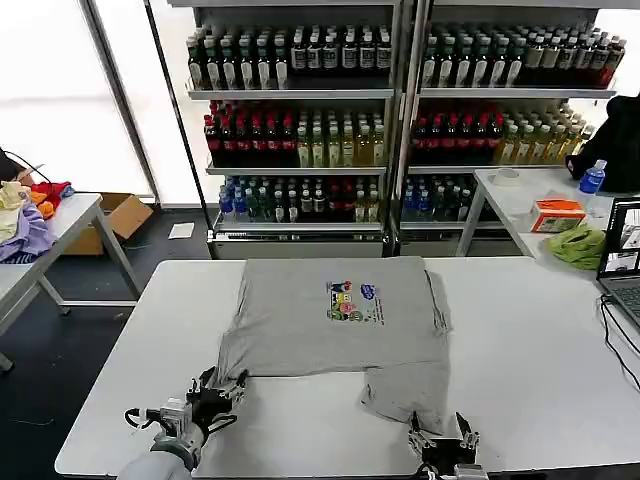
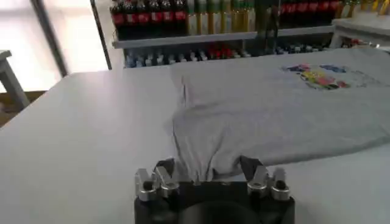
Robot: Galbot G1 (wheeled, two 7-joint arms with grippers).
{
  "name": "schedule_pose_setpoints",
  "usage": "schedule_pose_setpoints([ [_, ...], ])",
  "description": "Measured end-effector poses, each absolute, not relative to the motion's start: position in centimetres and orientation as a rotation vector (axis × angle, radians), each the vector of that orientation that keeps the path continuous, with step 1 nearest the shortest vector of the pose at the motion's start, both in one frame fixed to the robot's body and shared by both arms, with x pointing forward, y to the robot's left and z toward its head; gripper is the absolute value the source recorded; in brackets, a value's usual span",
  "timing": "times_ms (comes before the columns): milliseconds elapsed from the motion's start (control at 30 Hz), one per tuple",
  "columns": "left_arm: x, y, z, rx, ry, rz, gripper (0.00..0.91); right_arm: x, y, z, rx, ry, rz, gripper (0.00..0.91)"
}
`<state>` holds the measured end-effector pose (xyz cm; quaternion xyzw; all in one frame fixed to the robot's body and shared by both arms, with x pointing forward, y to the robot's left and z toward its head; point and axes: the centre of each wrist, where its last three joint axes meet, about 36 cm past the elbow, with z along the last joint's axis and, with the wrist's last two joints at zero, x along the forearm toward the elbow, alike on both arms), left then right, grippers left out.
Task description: Fold and organize the clothes.
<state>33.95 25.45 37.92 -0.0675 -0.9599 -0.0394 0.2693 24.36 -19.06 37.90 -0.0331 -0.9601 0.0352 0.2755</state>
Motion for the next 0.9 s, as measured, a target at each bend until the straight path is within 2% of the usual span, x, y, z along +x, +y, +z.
schedule_pose_setpoints([
  [600, 32.9, 25.1, 37.5, -0.192, -2.581, -0.107, 0.010, 24.8, -19.5, 36.4, -0.046, -2.647, -0.018, 0.000],
  [767, 32.4, 24.8, 37.9, -0.198, -2.611, -0.081, 0.010, 25.2, -19.7, 37.0, -0.035, -2.695, -0.055, 0.000],
  [900, 32.1, 24.3, 39.2, -0.217, -2.652, -0.044, 0.010, 25.9, -19.9, 38.7, -0.026, -2.770, -0.066, 0.000],
])
